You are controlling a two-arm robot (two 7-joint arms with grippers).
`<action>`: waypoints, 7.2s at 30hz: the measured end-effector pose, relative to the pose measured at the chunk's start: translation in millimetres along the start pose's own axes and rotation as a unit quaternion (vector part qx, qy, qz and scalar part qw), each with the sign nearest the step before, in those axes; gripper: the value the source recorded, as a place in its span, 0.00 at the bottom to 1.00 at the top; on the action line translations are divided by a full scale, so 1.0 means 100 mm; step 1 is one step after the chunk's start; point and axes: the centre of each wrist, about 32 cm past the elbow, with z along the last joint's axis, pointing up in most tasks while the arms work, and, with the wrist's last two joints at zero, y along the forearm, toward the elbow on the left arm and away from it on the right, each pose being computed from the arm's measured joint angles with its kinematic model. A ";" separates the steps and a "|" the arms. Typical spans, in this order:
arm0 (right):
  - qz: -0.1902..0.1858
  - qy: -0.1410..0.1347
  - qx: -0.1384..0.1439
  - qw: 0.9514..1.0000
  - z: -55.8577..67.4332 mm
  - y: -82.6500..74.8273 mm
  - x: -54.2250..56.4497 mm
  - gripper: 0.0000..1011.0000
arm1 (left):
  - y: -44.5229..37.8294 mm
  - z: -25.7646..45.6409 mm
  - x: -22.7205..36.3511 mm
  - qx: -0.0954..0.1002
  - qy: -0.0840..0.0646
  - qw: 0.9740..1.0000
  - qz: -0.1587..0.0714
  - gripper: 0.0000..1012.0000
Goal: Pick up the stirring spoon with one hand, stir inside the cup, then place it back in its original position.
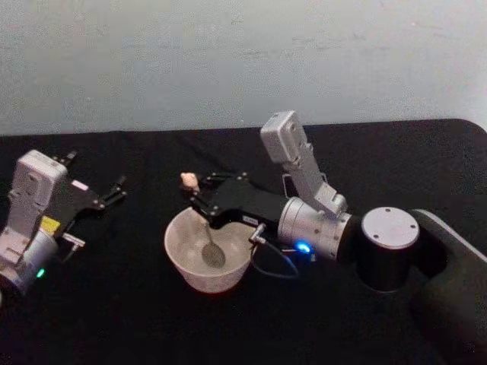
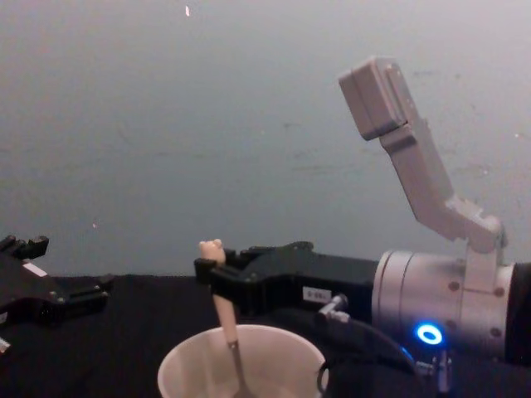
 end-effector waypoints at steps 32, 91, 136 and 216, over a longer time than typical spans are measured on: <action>0.032 0.008 0.008 0.999 0.04 -0.35 -0.11 0.22 | 0.000 0.000 0.000 0.000 0.000 1.000 0.000 0.99; -0.108 0.092 0.110 0.984 0.41 -0.67 0.25 0.22 | 0.000 0.000 0.000 0.000 0.000 1.000 0.000 0.99; -0.186 0.103 0.079 0.974 0.16 -1.11 0.30 0.22 | 0.000 0.000 0.000 0.000 0.000 1.000 0.000 0.99; -0.190 0.124 0.023 0.974 -0.13 -1.07 0.31 0.56 | 0.000 0.000 0.000 0.000 0.000 1.000 0.000 0.99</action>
